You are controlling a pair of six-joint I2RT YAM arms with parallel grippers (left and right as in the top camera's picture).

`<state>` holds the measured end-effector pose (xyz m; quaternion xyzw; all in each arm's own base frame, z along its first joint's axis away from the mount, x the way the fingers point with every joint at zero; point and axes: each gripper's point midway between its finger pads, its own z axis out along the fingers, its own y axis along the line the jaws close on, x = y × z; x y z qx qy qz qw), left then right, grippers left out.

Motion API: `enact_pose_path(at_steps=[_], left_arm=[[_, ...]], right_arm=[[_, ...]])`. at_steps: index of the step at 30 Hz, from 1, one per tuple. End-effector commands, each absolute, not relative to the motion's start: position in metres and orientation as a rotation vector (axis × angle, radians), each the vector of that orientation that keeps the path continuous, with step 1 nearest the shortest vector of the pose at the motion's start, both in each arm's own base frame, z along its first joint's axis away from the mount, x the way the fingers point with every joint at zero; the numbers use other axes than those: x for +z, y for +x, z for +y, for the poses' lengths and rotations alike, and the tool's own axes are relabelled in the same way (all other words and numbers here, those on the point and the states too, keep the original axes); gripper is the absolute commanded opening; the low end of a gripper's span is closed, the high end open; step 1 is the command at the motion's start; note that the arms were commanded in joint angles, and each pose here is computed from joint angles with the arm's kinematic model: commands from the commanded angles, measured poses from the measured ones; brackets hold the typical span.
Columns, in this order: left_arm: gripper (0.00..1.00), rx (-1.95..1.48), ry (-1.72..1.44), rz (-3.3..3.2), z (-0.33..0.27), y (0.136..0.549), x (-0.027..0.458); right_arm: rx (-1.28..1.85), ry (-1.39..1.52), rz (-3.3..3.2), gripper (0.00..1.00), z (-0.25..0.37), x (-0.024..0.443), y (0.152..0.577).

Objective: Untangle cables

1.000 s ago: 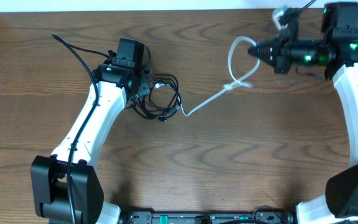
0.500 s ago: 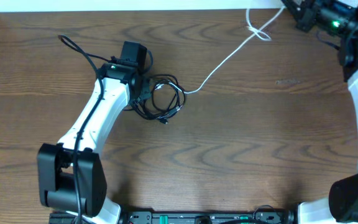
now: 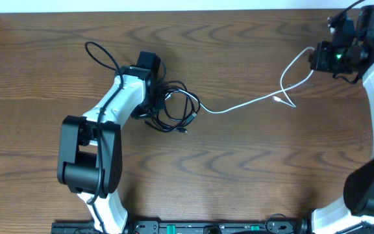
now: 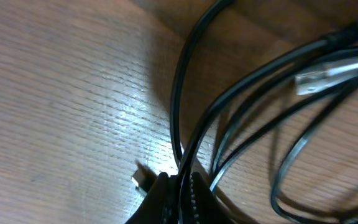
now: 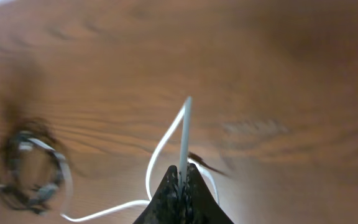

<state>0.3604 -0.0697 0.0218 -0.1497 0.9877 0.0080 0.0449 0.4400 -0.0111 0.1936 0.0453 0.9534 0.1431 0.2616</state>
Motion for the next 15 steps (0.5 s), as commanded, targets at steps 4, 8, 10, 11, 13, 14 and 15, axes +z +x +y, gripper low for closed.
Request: enact_pose_path(at_steps=[4, 8, 10, 11, 13, 14, 15], left_arm=[[0.08, 0.025, -0.464, 3.059, -0.071, 0.355, 0.01], [0.08, 0.026, -0.465, 3.061, -0.071, 0.354, 0.01], [0.08, 0.027, -0.465, 3.062, -0.071, 0.354, 0.01], [0.08, 0.027, -0.465, 3.062, -0.071, 0.354, 0.01], [0.08, 0.027, -0.465, 3.062, -0.071, 0.354, 0.01], [0.08, 0.027, -0.465, 3.062, -0.071, 0.354, 0.01], [0.08, 0.027, -0.465, 3.062, -0.071, 0.354, 0.01]], right_arm=[[0.284, 0.125, 2.756, 0.01, -0.026, 0.13, 0.44], [0.319, 0.139, 2.826, 0.18, -0.023, 0.103, 0.438], [0.351, 0.143, 2.856, 0.55, -0.02, 0.094, 0.434], [0.378, 0.144, 2.866, 0.67, -0.017, 0.091, 0.433], [0.416, 0.14, 2.87, 0.81, -0.012, 0.088, 0.433], [0.437, 0.095, 2.864, 0.85, -0.009, 0.088, 0.433], [0.451, 0.074, 2.86, 0.86, -0.007, 0.089, 0.433]])
